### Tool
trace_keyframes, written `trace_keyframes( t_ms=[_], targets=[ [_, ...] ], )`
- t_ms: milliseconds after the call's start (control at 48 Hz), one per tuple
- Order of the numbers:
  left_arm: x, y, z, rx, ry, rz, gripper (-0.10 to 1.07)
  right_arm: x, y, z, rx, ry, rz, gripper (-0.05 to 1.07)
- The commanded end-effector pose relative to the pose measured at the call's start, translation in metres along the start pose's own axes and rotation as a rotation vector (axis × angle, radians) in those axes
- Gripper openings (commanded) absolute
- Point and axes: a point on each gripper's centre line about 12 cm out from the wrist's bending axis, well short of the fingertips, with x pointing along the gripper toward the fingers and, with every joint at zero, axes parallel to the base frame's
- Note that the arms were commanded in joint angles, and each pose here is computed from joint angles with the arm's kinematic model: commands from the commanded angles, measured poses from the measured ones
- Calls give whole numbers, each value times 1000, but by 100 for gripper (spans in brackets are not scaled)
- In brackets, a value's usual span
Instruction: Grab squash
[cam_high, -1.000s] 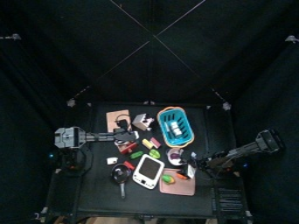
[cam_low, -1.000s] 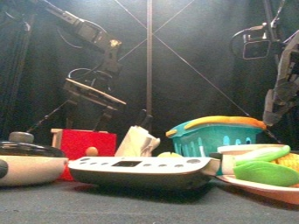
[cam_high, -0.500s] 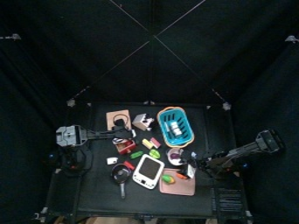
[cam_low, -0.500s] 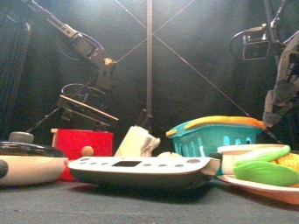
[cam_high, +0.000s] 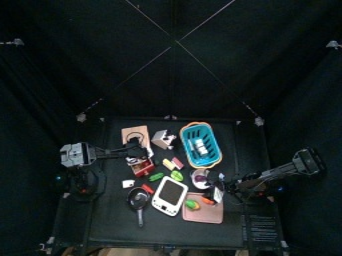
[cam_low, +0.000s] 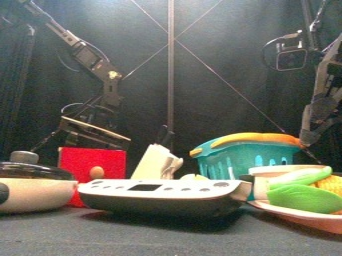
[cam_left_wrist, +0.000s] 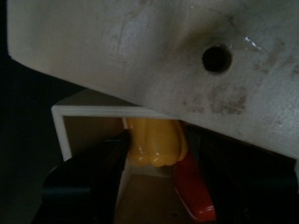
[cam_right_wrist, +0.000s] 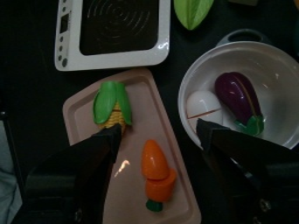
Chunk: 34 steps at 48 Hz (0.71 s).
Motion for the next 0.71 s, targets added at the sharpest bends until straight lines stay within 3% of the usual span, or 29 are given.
trace_keyframes(
  t_ms=[0,333,688],
  targets=[
    [9,1,0,-6,14,-22,92,-2,2,4,12,-10,10,99],
    [6,0,0,5,15,-66,89,-3,1,4,23,-7,-2,99],
    [-10,-1,8,36,-39,-128,75,-8,-4,14,51,-41,-15,99]
  ],
)
